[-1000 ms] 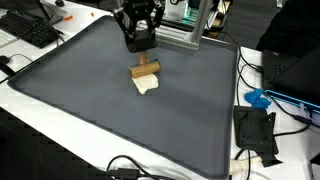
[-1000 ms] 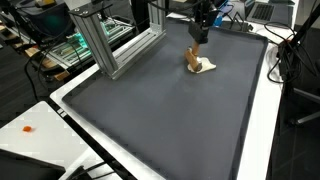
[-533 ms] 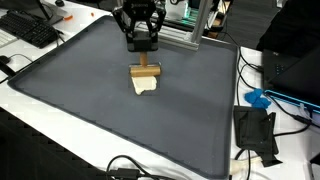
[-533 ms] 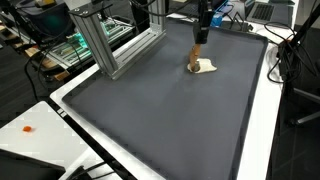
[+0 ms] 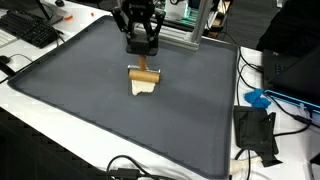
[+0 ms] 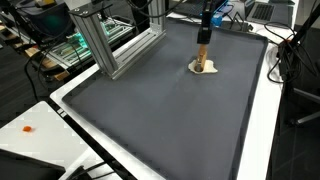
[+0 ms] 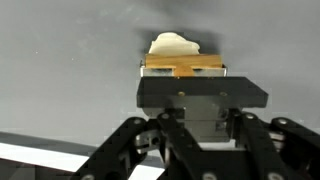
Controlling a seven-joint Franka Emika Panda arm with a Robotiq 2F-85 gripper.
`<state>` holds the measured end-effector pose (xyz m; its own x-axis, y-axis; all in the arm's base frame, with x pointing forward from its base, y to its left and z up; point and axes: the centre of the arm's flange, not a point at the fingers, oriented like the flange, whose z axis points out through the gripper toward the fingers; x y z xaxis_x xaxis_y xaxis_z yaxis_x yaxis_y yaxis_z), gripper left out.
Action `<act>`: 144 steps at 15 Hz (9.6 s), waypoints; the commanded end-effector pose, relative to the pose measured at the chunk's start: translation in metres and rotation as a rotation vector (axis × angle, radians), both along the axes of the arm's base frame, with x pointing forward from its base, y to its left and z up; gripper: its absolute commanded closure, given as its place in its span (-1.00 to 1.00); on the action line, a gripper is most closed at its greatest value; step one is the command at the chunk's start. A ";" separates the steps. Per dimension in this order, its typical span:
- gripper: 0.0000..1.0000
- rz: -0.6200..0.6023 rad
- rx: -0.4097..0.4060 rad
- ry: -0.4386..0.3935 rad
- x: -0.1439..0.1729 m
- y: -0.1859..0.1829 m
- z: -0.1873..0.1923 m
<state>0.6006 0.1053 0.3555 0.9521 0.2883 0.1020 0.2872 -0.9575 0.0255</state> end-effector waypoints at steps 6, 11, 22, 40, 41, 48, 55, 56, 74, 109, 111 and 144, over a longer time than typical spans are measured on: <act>0.55 -0.263 0.020 -0.077 0.007 -0.006 -0.032; 0.55 -0.312 -0.009 -0.042 0.004 -0.011 -0.034; 0.55 -0.271 -0.056 0.118 -0.016 -0.014 -0.030; 0.55 -0.329 -0.030 0.207 -0.031 -0.044 0.000; 0.55 -0.332 -0.027 0.217 -0.033 -0.048 0.000; 0.55 -0.374 0.027 0.237 -0.049 -0.073 0.028; 0.55 -0.385 0.097 0.225 -0.098 -0.078 0.086; 0.55 -0.380 0.107 0.223 -0.109 -0.076 0.094; 0.55 -0.205 0.163 0.052 -0.276 -0.002 0.162; 0.55 -0.176 -0.003 0.057 -0.311 0.019 0.120; 0.55 -0.169 -0.009 0.064 -0.313 0.020 0.120; -1.00 -0.339 0.114 -0.031 -0.134 0.001 0.092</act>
